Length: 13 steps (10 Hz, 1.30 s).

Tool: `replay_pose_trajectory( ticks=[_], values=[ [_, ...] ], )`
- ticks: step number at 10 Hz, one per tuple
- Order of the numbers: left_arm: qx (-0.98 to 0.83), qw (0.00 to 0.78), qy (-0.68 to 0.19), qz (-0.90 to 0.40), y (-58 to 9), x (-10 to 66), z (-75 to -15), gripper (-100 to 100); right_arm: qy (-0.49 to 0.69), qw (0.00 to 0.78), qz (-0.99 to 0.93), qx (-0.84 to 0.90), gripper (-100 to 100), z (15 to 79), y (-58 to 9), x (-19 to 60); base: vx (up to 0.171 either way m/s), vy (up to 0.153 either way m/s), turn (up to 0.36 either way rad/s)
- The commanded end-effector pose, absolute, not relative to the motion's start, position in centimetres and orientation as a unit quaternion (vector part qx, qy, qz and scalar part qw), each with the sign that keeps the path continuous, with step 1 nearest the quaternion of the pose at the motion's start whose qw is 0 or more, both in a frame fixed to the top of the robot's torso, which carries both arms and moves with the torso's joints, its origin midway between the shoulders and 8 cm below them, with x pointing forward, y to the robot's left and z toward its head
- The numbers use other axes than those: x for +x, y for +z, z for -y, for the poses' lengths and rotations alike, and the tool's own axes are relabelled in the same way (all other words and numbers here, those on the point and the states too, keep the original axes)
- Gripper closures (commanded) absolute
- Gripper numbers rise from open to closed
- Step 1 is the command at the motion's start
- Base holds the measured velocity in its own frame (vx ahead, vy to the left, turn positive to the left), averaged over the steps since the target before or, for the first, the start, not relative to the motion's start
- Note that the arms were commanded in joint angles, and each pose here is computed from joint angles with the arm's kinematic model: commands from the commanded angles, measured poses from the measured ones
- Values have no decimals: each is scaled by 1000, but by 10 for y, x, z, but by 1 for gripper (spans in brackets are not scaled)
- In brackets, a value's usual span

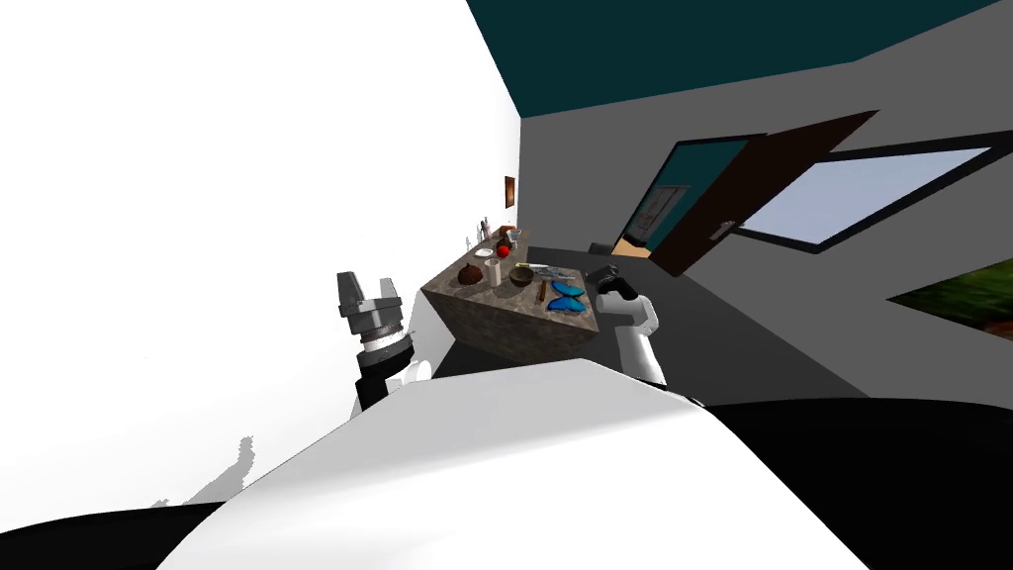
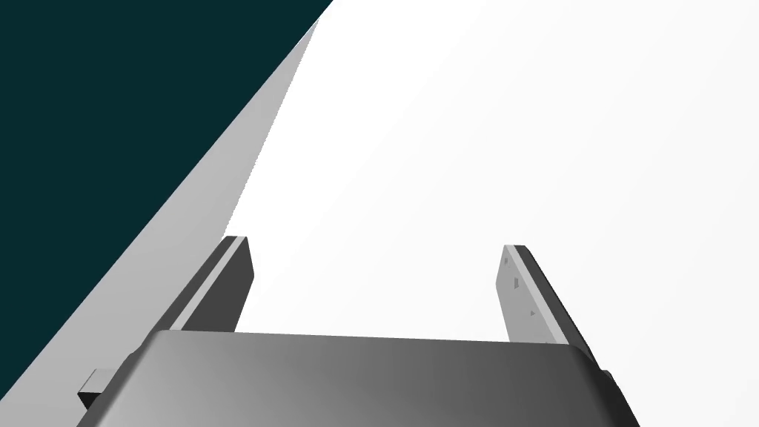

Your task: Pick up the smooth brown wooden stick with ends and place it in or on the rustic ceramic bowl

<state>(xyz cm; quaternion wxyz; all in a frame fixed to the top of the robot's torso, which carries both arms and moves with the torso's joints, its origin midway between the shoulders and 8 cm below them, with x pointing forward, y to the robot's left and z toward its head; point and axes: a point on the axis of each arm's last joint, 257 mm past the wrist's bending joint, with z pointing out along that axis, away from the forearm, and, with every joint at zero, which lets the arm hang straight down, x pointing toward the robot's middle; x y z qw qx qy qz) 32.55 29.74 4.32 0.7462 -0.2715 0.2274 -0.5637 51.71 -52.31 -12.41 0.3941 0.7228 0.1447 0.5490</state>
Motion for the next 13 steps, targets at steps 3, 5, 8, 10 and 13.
replay_pose_trajectory(
  ticks=[3,5,8,10,13],
  values=[
    [-271,746,-564,-227,43,325,-297,0,536,349,-91,764,-100,543,-143,522,-11,-19,166],
    [-271,746,-564,-227,43,325,-297,0,527,332,-74,778,-100,544,-154,519,-6,-19,67],
    [-271,746,-564,-227,43,325,-297,0,511,297,-32,806,-100,554,-169,517,-6,-18,146],
    [-271,746,-564,-227,43,326,-297,0,496,268,7,826,-100,562,-182,516,-6,-20,229],
    [-271,746,-564,-227,43,326,-297,0,477,235,50,845,-100,569,-196,513,-1,-20,142]
  ],
)
